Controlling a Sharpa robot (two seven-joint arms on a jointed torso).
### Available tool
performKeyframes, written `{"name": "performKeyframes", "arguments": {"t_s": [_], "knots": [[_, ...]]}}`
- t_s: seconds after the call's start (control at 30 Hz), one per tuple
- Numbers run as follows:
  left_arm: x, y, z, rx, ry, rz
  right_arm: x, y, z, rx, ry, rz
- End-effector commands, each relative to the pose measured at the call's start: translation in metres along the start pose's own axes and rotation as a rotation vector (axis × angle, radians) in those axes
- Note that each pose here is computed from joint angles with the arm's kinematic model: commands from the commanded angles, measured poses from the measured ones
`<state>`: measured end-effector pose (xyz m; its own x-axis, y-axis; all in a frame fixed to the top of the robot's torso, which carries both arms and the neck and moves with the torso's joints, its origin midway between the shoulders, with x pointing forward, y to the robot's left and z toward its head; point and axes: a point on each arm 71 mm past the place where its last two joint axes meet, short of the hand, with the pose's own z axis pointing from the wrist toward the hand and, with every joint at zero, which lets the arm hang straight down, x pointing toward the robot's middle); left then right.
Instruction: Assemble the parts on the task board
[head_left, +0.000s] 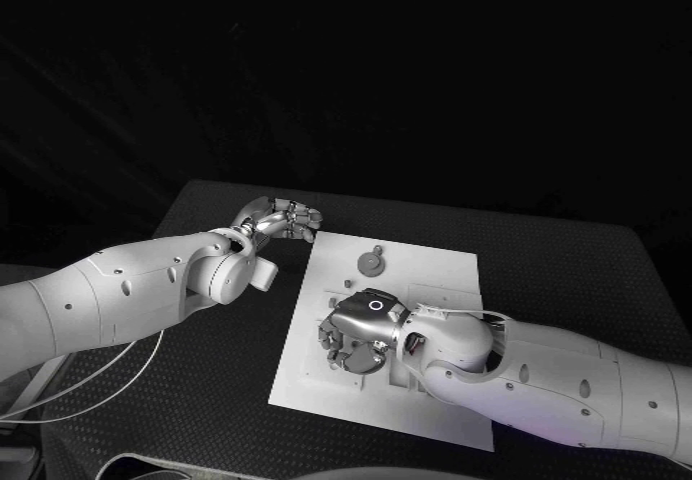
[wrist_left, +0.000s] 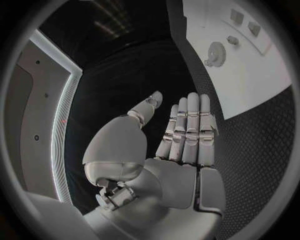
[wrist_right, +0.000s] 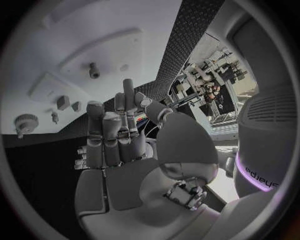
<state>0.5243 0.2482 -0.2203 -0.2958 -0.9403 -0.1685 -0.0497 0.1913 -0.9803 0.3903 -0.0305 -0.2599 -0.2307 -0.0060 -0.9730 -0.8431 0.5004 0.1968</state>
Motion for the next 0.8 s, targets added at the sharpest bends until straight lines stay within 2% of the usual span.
{"name": "performKeyframes", "arguments": {"t_s": [0.03, 0.8], "knots": [[0.0004, -0.0014, -0.0001, 0.011, 0.012, -0.002, 0.004, 0.0013, 0.0002, -0.016, 0.019, -0.007], [0.0004, -0.0014, -0.0004, 0.011, 0.014, -0.003, 0.0128, -0.0028, 0.0022, -0.002, 0.029, -0.007]]}}
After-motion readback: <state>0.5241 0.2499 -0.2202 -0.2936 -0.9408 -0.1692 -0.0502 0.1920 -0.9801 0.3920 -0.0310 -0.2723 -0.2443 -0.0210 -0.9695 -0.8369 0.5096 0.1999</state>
